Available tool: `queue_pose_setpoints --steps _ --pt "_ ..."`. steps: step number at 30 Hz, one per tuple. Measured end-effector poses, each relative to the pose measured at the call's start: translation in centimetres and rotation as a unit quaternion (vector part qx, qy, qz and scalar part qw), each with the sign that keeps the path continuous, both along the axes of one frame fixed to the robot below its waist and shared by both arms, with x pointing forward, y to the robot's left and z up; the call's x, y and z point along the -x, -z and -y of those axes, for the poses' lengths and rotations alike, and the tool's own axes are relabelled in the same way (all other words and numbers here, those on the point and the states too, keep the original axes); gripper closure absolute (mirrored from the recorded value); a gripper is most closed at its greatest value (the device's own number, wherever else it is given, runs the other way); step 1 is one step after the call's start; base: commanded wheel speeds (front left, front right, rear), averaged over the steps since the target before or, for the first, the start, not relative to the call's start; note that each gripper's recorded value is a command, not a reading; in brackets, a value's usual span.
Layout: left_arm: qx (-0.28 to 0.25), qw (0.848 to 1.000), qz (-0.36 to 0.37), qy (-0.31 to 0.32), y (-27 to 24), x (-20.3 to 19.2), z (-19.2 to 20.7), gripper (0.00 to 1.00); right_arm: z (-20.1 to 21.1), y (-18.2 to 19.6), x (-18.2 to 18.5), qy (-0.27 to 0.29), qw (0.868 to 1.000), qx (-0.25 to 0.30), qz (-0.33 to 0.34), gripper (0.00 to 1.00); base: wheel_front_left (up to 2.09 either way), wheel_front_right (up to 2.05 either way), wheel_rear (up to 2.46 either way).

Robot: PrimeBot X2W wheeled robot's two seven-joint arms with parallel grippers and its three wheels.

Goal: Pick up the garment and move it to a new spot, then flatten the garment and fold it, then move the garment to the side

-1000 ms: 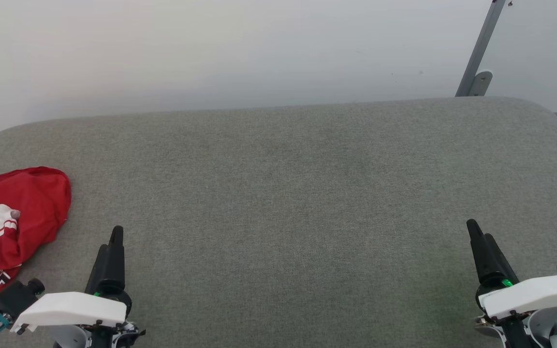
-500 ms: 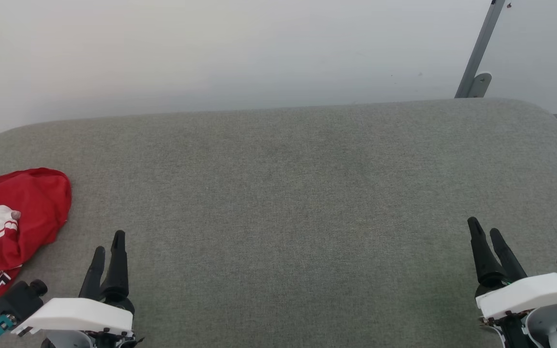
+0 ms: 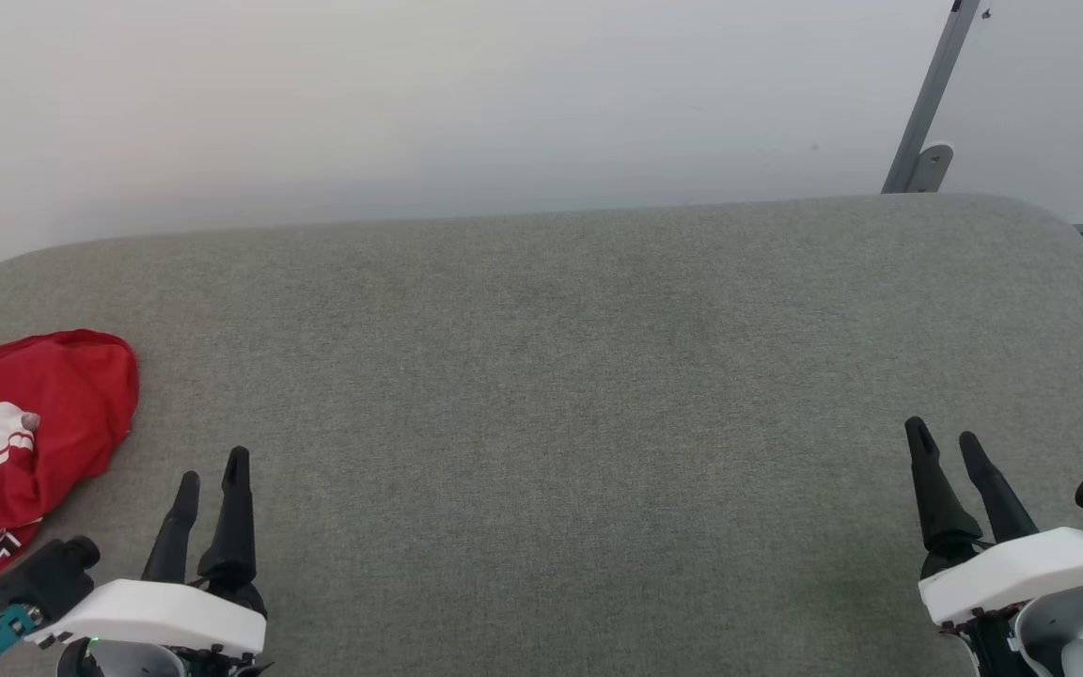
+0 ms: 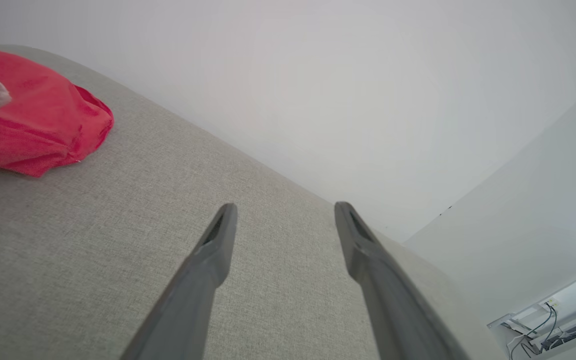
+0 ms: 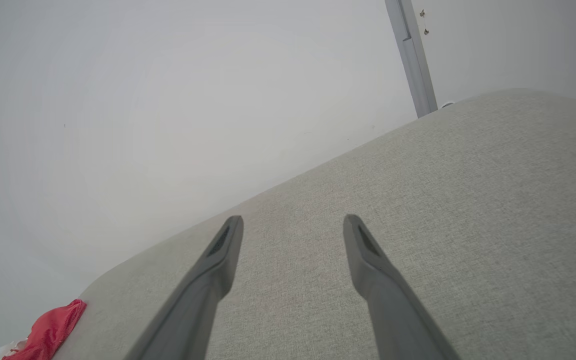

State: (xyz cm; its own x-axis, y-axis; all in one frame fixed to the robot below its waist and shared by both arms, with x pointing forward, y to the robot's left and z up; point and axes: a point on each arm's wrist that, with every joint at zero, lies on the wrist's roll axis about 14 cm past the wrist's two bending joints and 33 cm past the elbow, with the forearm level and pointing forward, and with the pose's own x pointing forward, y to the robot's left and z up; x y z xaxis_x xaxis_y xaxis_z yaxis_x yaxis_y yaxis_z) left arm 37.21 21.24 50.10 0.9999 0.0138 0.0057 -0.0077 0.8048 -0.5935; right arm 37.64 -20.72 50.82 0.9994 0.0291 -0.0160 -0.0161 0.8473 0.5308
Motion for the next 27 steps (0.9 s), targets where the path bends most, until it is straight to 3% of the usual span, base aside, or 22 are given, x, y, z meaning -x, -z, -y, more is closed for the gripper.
queue_pose_setpoints --steps 27 --pt "-0.117 0.992 0.03 0.025 -1.0 0.1 0.5 0.0 -0.1 -1.6 0.4 -0.011 0.991 0.129 0.031 0.0 0.0 0.0 0.0"
